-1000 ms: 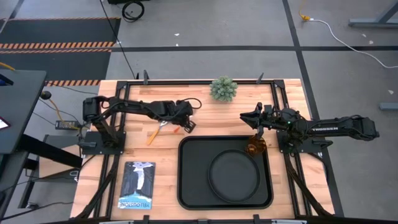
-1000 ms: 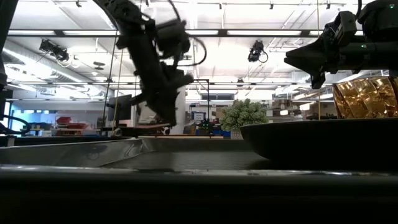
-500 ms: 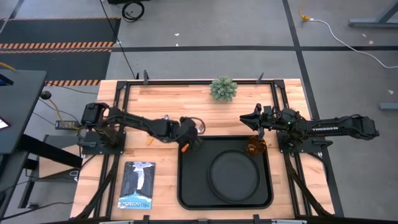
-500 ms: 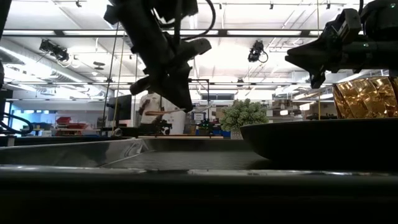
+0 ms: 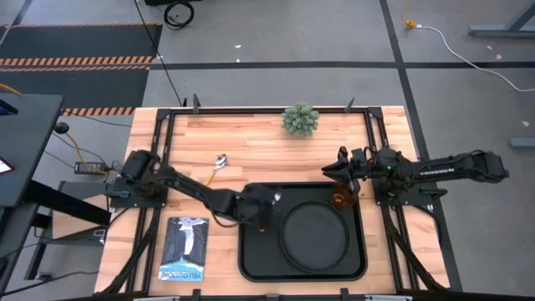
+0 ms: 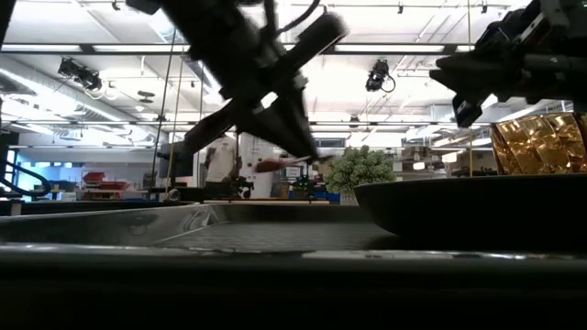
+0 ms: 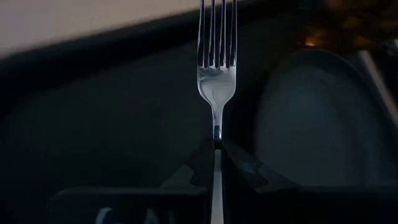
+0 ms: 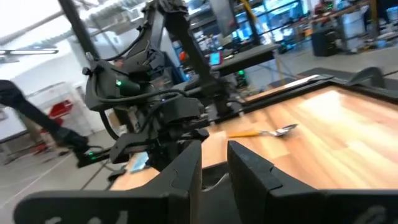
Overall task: Pick and place plate/cup/fork/spoon on tray
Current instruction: Put the orange fork on the black serving tray to the left of the black plate
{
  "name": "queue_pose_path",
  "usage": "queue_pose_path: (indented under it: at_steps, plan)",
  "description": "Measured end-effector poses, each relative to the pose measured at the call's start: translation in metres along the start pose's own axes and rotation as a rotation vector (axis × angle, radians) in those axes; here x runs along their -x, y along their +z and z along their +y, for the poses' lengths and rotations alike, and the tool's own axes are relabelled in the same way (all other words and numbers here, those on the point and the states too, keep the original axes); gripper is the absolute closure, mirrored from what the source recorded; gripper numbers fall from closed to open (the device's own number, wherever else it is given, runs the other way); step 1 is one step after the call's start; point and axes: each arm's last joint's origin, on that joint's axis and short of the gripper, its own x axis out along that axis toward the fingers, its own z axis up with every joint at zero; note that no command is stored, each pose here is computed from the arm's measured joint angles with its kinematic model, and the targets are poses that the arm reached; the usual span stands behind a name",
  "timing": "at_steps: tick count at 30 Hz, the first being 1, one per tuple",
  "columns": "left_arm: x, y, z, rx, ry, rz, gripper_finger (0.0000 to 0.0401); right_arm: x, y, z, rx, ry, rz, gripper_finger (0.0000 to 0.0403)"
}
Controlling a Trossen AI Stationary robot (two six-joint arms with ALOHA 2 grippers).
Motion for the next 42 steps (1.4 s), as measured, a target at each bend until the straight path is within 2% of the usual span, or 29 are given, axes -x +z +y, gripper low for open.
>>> queue_pose_path:
  at_steps: [5,11,17,25,32,39,42]
  plan:
    - [-0.009,-0.019,-0.025,0.001,0.033,0.027,0.0374,-0.001,-0.003,0.007,-0.029,0.059,0.022,0.0318]
    - [-0.007,-0.03,-0.043,-0.018,0.159,0.036,0.0374,-0.001,-0.005,0.014,-0.028,0.109,0.039,0.0318]
    - [0.003,-0.034,-0.058,0.031,0.149,0.026,0.0374,-0.001,-0.007,0.019,-0.03,0.142,0.052,0.0318]
    - [0.004,-0.05,-0.059,0.066,0.14,0.022,0.0374,-0.001,-0.008,0.023,-0.008,0.148,0.055,0.0318]
    - [0.008,-0.051,-0.065,0.07,0.116,-0.004,0.0374,-0.001,-0.008,0.023,-0.002,0.143,0.052,0.0318]
    - [0.005,-0.053,-0.047,0.062,0.235,0.0,0.0374,-0.001,-0.008,0.023,0.0,0.148,0.054,0.0318]
    - [0.001,-0.053,-0.044,0.082,0.244,0.018,0.0374,-0.001,-0.009,0.024,0.0,0.162,0.059,0.0318]
